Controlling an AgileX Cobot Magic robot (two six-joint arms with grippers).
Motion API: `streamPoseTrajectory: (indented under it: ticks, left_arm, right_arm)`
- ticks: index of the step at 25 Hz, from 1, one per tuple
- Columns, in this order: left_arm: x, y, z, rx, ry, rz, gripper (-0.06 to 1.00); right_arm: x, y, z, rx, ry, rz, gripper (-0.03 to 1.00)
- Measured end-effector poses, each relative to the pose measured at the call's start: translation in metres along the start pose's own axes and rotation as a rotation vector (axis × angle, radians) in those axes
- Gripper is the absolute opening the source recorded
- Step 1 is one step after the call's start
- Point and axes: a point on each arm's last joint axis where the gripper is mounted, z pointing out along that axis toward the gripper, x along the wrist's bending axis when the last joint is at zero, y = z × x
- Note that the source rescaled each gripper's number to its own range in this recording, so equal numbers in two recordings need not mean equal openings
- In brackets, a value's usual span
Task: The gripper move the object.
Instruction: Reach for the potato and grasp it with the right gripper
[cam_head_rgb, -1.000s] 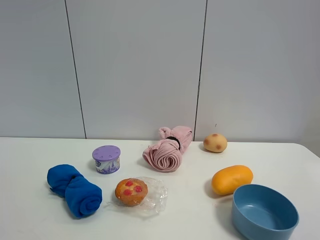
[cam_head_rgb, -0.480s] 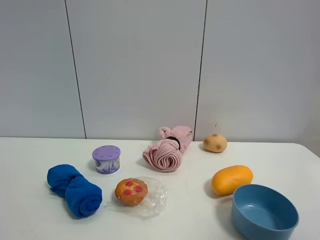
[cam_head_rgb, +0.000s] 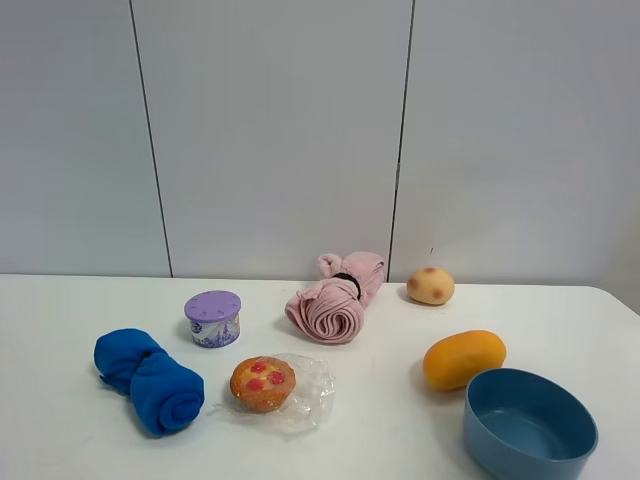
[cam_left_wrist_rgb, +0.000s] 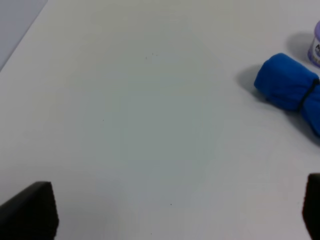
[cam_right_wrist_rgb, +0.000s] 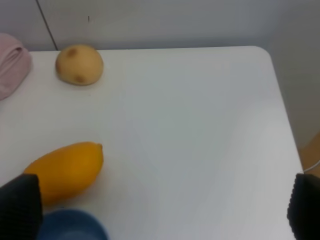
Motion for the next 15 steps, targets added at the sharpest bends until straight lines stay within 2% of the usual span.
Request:
streamPoseTrajectory:
  ticks: [8, 15]
  left_arm:
    - [0.0, 0.0, 0.0, 0.0, 0.0, 0.0, 1.0]
    - [0.0, 0.0, 0.0, 0.0, 0.0, 0.0, 1.0]
  right_arm:
    - [-0.001, -0.01, 0.12, 0.036, -0.003, -0.039, 0.99]
    - [0.002, -0.027, 0.18, -0.032, -0.001, -0.148, 0.99]
